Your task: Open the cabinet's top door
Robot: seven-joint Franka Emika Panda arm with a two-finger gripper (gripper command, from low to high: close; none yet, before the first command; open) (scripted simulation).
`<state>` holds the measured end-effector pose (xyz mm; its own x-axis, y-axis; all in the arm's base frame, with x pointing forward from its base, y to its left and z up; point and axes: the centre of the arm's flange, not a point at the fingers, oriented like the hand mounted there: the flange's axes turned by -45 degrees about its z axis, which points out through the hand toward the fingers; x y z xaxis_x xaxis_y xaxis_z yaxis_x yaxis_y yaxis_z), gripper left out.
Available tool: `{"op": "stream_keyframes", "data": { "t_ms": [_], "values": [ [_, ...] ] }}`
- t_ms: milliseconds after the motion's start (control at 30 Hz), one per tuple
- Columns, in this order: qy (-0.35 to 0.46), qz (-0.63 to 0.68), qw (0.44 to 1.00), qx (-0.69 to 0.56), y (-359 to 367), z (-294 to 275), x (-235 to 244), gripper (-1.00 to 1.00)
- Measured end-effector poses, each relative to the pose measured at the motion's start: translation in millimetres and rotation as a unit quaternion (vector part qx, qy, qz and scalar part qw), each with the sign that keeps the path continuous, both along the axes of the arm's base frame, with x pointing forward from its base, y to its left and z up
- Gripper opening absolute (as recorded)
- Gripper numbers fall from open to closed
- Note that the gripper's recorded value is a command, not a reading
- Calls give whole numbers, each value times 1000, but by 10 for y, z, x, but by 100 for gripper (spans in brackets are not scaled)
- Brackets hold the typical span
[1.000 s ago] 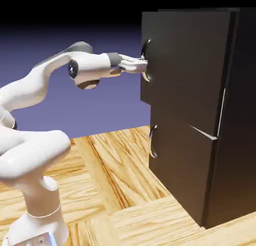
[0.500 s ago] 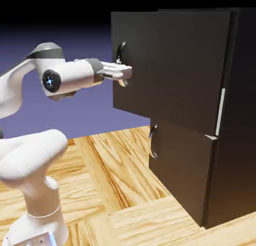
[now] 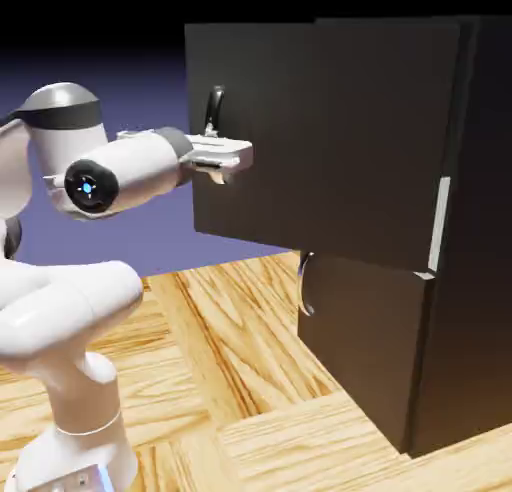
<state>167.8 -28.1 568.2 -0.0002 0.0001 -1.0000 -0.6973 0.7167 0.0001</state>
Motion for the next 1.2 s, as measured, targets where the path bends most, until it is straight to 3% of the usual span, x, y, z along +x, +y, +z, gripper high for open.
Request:
{"op": "stream_keyframes", "data": {
  "t_ms": [633,1200],
  "values": [
    [0,194,981,0,-1473,0,-327,-100],
    [0,367,930,0,-2854,0,-107,-100]
  ]
}}
